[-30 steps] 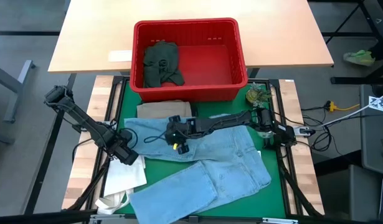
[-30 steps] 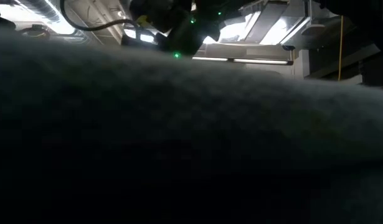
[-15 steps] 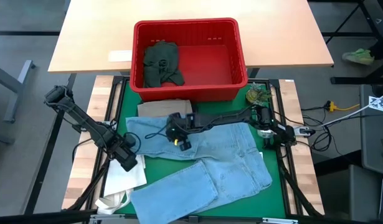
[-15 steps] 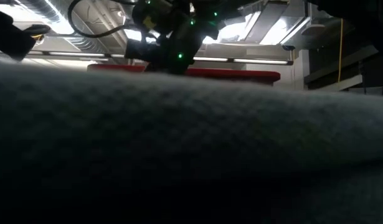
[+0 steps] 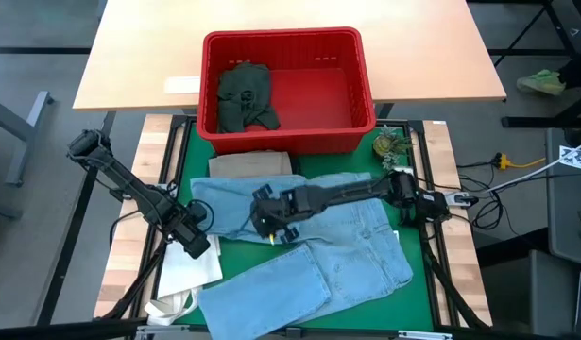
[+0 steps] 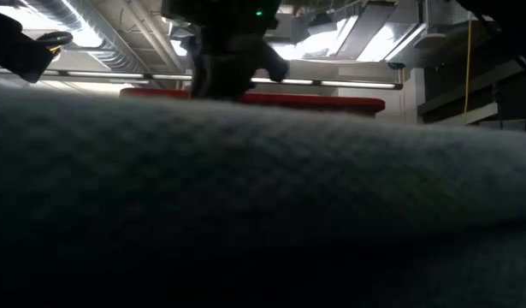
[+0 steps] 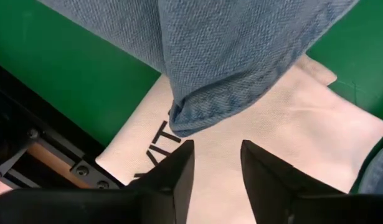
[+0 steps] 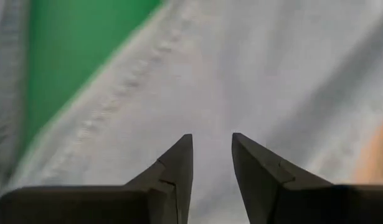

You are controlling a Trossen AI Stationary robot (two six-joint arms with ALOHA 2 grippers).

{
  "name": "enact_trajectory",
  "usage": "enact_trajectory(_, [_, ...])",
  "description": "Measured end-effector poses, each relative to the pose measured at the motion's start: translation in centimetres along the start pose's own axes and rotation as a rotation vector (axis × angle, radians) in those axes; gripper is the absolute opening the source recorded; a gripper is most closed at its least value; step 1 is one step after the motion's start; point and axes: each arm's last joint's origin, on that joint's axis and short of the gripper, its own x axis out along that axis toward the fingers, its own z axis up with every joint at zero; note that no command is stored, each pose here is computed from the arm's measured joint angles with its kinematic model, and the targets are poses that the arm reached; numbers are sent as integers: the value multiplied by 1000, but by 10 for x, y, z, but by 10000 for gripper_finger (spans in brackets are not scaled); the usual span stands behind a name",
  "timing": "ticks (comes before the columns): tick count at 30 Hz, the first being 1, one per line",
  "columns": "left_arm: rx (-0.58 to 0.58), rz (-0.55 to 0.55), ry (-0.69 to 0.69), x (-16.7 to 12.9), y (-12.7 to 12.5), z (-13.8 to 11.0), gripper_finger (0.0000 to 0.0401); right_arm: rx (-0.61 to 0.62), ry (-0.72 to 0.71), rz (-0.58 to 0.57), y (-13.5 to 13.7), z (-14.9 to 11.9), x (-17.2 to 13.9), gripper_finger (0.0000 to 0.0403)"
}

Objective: Fold Laundry from Bin
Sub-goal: Fold the light blue pants

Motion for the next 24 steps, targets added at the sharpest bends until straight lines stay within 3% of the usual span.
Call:
enact_trajectory(7, [-7, 6, -73, 0, 0, 2, 129, -109, 94, 101, 44, 10, -9, 113])
enact_trajectory(12, [-7, 12, -147, 0, 0, 4, 129, -150, 109, 59, 62, 18, -10, 113])
enact_trajectory(20, [-9, -3, 19, 0, 0, -1, 128, -145, 232, 114, 70, 1, -1, 113])
enact_trajectory(24, [-36, 3, -39, 0, 0, 1, 128, -152, 246, 79, 70, 1, -1, 113])
